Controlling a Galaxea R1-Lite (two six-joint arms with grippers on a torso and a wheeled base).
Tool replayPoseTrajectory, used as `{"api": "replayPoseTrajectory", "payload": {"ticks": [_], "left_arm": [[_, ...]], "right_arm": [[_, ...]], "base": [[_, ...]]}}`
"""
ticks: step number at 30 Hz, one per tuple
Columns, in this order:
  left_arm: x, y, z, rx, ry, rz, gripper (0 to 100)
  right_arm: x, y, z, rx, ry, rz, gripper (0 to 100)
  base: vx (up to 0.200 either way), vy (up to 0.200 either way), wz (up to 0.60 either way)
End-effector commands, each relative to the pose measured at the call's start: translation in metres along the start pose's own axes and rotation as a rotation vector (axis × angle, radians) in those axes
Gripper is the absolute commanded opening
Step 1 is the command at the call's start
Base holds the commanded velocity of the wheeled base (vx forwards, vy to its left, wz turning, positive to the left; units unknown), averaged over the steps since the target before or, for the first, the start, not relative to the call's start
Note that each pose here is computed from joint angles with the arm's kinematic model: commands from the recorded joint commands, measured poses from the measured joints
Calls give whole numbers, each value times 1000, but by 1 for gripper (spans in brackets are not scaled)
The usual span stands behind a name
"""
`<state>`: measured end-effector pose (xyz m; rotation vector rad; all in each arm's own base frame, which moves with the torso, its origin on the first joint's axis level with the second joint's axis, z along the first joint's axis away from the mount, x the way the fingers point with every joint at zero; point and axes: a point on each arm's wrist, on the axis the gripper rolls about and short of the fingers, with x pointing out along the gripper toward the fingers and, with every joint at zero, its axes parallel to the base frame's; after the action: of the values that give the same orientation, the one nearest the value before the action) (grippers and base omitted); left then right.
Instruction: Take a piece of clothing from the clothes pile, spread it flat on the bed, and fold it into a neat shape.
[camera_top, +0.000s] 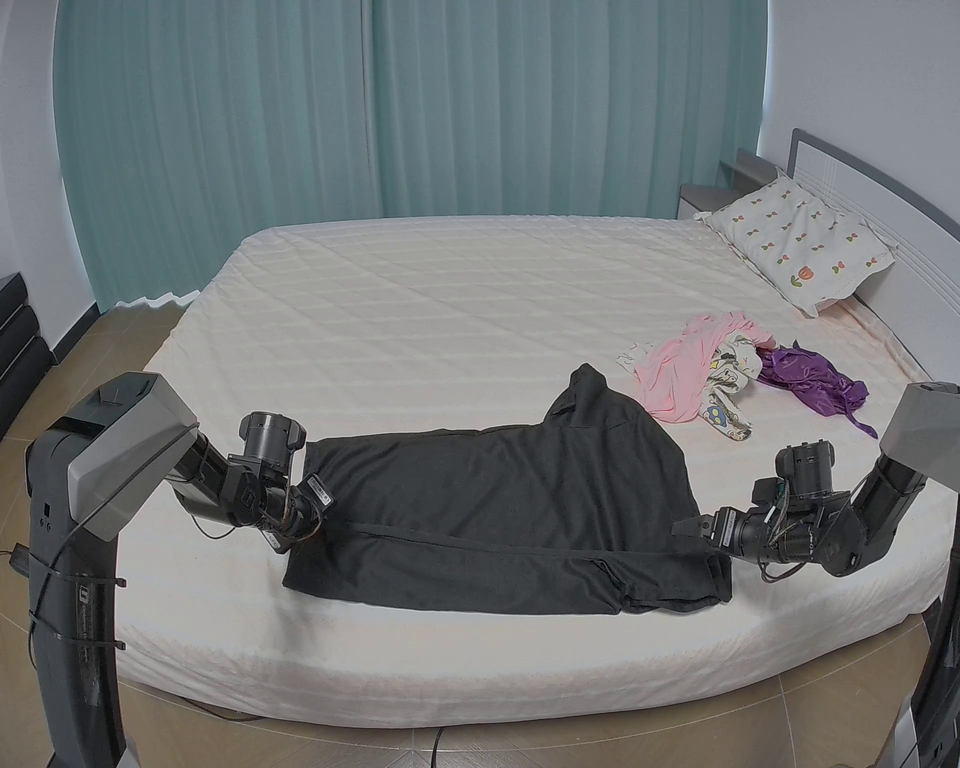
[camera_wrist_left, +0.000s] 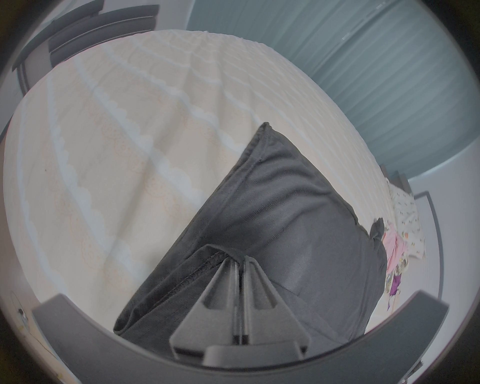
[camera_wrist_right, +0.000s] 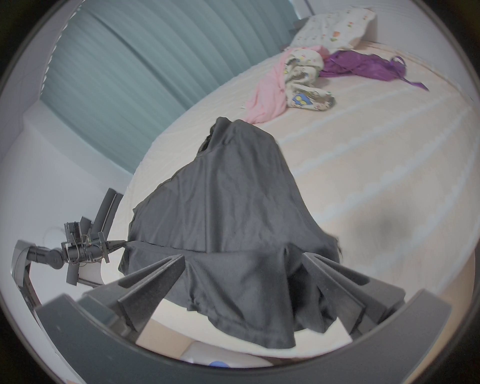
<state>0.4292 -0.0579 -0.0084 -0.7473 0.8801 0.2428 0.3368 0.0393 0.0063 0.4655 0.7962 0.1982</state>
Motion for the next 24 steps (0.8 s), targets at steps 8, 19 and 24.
{"api": "replayPoseTrajectory", "payload": {"ticks": [8, 19, 24], "left_arm": [[-3, 7, 11, -93, -27, 9, 0], [-7, 8, 10, -94, -21, 12, 0], [-7, 8, 9, -93, -18, 14, 0]], "right_arm": [[53, -22, 5, -56, 52, 43, 100], [58, -29, 1, -71, 84, 77, 100], [60, -31, -5, -79, 111, 92, 0]], "base": [[0, 0, 0], [0, 0, 0], [0, 0, 0]]}}
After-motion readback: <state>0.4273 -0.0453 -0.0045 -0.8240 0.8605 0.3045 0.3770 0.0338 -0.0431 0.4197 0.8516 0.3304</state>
